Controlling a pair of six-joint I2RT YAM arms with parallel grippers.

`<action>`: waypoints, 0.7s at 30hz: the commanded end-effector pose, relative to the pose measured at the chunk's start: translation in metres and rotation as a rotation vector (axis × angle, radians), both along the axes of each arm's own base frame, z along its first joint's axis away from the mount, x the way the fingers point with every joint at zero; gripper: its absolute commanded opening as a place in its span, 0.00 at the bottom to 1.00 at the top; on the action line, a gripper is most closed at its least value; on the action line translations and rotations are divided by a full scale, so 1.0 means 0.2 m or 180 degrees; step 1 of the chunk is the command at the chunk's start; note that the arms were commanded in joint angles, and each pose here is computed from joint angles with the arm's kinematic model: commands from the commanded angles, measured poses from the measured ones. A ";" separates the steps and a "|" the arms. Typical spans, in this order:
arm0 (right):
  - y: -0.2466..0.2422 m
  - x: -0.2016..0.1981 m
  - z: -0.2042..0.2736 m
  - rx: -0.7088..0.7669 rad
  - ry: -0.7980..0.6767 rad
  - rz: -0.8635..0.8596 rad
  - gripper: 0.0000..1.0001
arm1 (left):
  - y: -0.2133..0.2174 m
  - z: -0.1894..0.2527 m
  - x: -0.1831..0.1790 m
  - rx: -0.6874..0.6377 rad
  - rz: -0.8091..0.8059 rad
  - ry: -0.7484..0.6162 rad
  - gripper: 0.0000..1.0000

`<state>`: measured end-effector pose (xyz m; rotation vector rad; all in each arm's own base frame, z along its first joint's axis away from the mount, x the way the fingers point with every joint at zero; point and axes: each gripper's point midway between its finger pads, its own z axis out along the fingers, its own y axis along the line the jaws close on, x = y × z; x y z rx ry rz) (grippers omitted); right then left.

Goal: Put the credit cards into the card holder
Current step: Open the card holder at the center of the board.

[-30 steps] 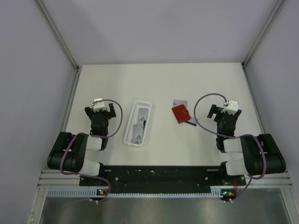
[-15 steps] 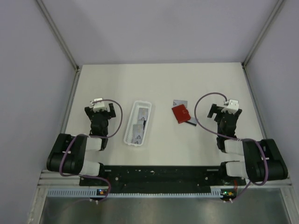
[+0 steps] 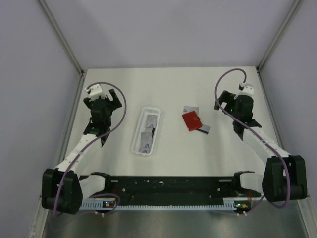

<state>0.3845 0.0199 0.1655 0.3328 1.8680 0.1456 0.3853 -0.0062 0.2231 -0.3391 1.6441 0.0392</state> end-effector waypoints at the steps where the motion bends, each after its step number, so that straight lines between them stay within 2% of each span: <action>1: 0.25 -0.06 -0.18 0.0608 0.0609 0.0678 0.99 | -0.04 -0.19 -0.07 -0.0240 -0.0003 0.0700 0.96; 6: 0.35 -0.09 -0.27 0.0846 0.0817 0.0948 0.96 | -0.12 -0.18 -0.08 -0.0487 -0.0204 0.0723 0.99; 9: 0.41 -0.11 -0.34 0.0940 0.1021 0.1061 0.91 | -0.19 -0.16 -0.09 -0.0546 -0.0490 0.0713 0.99; 21: 0.56 -0.09 -0.53 0.0991 0.1385 0.1284 0.82 | -0.40 -0.16 -0.14 -0.0698 -0.1238 0.0721 0.92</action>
